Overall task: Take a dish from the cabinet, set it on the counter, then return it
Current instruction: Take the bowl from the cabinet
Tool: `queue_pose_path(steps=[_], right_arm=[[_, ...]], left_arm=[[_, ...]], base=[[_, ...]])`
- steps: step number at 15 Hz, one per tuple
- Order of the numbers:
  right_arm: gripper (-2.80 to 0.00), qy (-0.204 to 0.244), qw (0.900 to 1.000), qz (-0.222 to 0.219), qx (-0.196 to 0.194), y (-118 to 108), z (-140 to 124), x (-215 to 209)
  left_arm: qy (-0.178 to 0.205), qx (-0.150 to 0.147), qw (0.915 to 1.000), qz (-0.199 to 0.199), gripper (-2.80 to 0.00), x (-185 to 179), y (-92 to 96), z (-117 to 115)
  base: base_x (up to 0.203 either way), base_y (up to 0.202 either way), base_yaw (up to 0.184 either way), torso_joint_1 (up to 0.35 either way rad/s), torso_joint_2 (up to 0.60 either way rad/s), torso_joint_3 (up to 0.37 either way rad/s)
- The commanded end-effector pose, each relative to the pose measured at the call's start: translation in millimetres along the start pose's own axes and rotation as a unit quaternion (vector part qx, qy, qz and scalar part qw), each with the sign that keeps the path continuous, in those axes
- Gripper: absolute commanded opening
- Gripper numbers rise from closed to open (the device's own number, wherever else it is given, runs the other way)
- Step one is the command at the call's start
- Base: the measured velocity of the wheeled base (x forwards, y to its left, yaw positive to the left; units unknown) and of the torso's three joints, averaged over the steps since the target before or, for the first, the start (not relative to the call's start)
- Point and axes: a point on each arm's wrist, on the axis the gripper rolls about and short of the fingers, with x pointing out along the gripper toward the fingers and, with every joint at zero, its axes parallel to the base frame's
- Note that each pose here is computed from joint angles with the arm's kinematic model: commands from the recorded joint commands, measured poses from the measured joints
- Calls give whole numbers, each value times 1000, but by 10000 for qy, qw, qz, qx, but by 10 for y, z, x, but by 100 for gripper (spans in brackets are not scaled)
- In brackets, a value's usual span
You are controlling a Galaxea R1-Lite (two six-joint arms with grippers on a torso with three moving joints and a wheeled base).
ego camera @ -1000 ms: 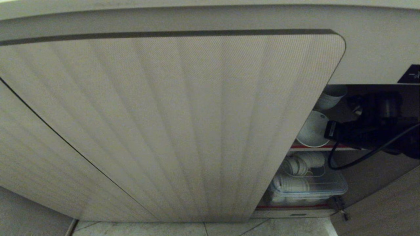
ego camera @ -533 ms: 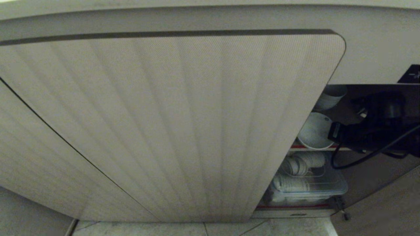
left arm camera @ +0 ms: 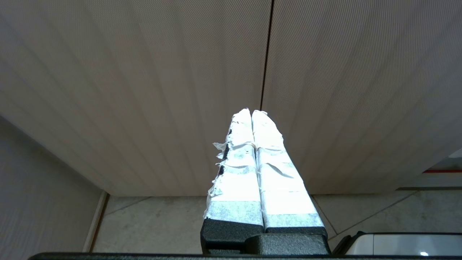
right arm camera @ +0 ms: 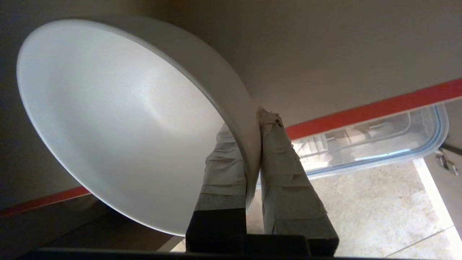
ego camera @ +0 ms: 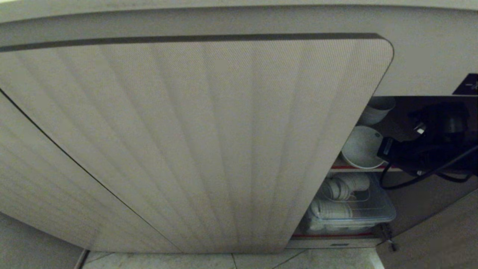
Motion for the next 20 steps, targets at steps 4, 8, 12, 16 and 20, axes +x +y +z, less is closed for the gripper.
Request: queue_pose_path(steps=[4, 8, 12, 16, 20], right_arm=[[-280, 87, 9998, -31, 193, 18, 0, -121], [-280, 159, 9996, -51, 210, 11, -32, -178], [-280, 273, 9994, -60, 218, 9, -58, -248], [-280, 480, 9985, -86, 240, 7, -92, -322], [-280, 657, 9976, 1, 236, 6, -133, -408]], left_arm=[[-3, -1, 10000, 0, -280, 0, 0, 0], [-3, -1, 10000, 0, -280, 0, 0, 0], [-3, -1, 10000, 0, -280, 0, 0, 0], [-3, -1, 10000, 0, -280, 0, 0, 0], [-3, -1, 10000, 0, -280, 0, 0, 0]], base=[[0, 0, 0, 0, 0, 0], [0, 0, 0, 0, 0, 0], [0, 0, 0, 0, 0, 0], [0, 0, 0, 0, 0, 0], [0, 0, 0, 0, 0, 0]])
